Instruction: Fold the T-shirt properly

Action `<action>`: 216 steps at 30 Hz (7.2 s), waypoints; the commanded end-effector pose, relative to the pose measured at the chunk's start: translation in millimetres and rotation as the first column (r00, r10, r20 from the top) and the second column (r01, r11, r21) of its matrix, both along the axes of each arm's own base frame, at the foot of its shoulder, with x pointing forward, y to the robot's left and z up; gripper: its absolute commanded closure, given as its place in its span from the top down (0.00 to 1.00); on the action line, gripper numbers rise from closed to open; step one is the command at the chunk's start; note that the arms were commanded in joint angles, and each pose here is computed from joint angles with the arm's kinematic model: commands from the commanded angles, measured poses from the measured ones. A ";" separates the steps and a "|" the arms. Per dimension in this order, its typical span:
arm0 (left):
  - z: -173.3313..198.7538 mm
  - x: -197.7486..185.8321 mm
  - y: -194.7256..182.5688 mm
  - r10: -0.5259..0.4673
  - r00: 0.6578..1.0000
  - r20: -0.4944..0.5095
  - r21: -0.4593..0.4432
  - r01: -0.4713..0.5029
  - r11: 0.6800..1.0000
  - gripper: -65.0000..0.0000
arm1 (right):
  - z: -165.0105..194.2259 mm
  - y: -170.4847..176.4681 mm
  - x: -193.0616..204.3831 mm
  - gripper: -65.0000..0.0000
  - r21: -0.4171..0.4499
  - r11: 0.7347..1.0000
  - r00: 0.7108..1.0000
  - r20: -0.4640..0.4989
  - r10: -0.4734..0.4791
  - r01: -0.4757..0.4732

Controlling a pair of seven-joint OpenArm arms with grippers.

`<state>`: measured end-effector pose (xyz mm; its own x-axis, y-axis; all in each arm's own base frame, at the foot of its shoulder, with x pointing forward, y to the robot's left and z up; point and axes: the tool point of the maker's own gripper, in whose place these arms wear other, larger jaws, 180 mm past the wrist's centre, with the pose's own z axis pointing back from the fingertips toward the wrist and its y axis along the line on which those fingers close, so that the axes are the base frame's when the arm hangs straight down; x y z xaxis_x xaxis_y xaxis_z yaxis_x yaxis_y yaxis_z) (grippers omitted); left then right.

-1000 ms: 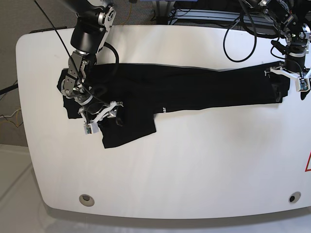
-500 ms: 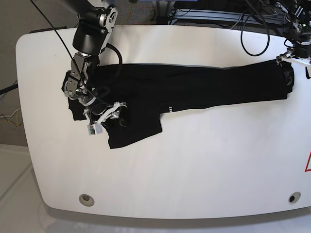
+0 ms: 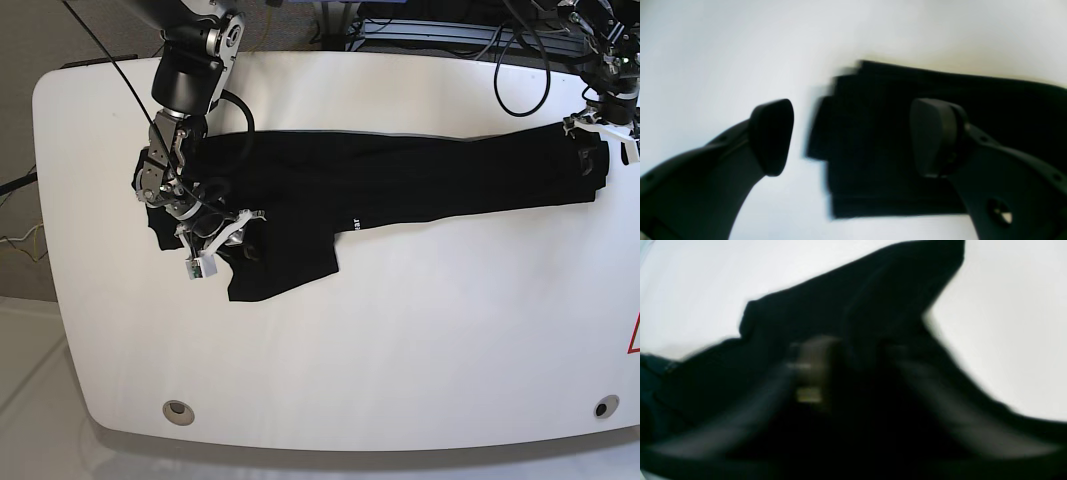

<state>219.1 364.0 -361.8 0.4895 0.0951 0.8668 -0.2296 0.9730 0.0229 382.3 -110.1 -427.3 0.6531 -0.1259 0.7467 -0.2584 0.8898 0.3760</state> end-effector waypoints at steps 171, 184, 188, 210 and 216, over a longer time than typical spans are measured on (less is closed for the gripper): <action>49.3 34.2 13.4 -0.057 0.990 0.127 0.096 0.044 0.994 0.86 | -12.0 48.0 -0.1 0.00 0.027 0.981 0.968 -0.159 0.196 -0.194; 50.7 36.2 13.0 -0.062 0.990 0.130 0.098 0.049 0.994 0.86 | 2.3 60.8 -5.5 0.00 -0.010 0.956 0.942 -0.170 0.289 -0.295; 46.8 34.9 13.6 -0.056 0.992 0.116 0.096 0.045 0.994 0.86 | 52.5 75.9 -5.8 0.00 -0.039 0.926 0.925 -0.085 0.371 -0.375; 44.1 37.6 11.2 -0.062 0.992 0.113 0.083 0.053 0.995 0.86 | 97.7 102.8 -31.1 0.00 0.071 0.904 0.907 0.055 0.418 -0.422; 45.3 38.6 10.5 -0.063 0.991 0.120 0.082 0.054 0.995 0.86 | 99.3 106.9 -40.9 0.00 0.098 0.894 0.899 0.058 0.434 -0.438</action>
